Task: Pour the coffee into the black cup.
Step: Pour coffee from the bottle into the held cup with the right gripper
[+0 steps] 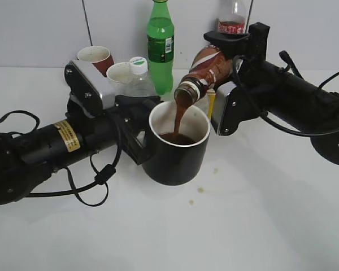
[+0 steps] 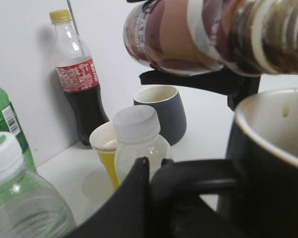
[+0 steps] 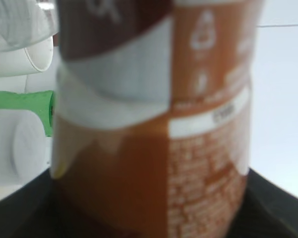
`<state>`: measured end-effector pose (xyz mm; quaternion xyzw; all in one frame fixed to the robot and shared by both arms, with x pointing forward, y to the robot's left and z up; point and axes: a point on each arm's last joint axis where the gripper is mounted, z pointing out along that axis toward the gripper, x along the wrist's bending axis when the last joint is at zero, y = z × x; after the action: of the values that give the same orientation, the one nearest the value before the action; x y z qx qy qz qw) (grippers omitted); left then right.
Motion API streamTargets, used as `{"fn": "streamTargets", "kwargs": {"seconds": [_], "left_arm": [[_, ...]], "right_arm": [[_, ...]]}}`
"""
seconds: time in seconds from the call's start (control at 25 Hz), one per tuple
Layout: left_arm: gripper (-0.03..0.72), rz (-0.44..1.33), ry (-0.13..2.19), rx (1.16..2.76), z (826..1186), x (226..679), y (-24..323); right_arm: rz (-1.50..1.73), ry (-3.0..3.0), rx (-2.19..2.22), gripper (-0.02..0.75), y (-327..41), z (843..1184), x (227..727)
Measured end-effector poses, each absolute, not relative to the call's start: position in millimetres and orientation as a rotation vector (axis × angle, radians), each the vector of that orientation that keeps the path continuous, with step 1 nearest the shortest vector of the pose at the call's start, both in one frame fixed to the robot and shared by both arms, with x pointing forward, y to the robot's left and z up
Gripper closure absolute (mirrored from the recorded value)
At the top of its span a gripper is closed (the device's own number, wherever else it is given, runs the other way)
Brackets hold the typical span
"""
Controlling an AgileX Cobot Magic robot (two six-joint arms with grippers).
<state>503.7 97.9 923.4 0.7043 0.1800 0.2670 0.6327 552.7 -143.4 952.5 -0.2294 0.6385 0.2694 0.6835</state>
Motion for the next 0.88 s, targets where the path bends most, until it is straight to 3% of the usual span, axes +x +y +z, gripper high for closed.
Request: {"fn": "streamTargets", "kwargs": {"seconds": [0.88], "left_arm": [[0.652, 0.609, 0.410, 1.614, 923.1, 503.4, 97.8]], "right_arm": [[0.536, 1.401, -0.572, 0.234, -143.3, 952.7, 552.8]]}}
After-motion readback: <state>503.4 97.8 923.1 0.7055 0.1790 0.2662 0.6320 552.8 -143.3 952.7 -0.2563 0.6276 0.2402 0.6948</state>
